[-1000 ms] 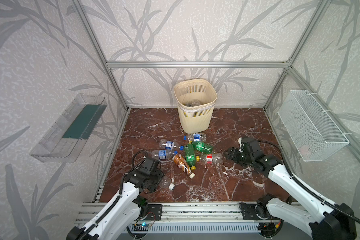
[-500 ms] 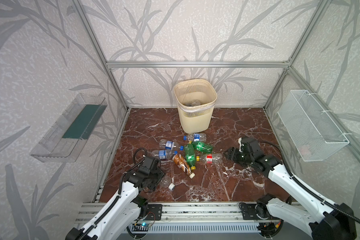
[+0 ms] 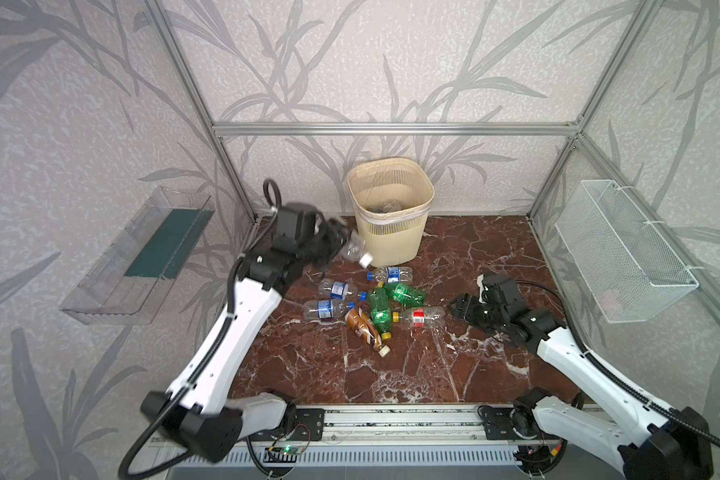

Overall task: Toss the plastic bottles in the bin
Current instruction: 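Lift the clear bottle over the bin with the left gripper and release it, then swing the left gripper back down beside the pile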

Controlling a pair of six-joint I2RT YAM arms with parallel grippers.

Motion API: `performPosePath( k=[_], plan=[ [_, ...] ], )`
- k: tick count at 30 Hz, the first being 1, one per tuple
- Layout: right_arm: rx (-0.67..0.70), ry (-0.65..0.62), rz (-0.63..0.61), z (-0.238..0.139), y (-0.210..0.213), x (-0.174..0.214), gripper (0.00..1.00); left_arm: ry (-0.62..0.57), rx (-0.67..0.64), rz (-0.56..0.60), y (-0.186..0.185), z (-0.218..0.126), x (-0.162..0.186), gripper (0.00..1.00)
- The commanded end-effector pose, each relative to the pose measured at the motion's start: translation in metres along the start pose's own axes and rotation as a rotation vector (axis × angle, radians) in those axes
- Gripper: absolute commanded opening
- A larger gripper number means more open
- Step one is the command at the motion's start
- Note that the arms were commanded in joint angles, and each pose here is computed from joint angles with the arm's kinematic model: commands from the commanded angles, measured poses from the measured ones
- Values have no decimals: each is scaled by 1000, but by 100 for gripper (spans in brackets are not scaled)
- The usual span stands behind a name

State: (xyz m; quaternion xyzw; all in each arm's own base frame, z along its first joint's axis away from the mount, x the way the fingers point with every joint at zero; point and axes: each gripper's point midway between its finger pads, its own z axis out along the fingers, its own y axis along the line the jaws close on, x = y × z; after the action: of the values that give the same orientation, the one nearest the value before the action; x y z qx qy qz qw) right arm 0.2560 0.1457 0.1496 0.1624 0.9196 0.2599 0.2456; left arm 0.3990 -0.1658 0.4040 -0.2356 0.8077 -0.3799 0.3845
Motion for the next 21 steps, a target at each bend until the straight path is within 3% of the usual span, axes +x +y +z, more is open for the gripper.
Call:
performPosePath(
  k=[1, 3, 4, 7, 11, 13, 21],
  plan=[
    [-13, -45, -16, -21, 14, -18, 74, -114, 218, 98, -114, -23, -73, 76],
    [-9, -65, -24, -30, 17, -23, 74, -92, 222, -1, -102, -6, -87, 97],
    [-7, -75, -24, -33, 16, -24, 74, -12, 187, -38, -87, 3, -82, 99],
    [-6, -88, -18, -33, 12, -23, 75, -52, 23, 59, -53, -26, -73, 99],
    [-1, -69, -19, -25, 7, -18, 75, -252, 46, 95, -17, -95, -61, 99],
    [8, -58, -27, -21, 4, -16, 75, -261, -14, 119, 10, -119, -43, 99],
    [-5, -8, 26, -4, -6, 1, 75, -92, -237, 7, 149, -105, 51, 99]
  ],
)
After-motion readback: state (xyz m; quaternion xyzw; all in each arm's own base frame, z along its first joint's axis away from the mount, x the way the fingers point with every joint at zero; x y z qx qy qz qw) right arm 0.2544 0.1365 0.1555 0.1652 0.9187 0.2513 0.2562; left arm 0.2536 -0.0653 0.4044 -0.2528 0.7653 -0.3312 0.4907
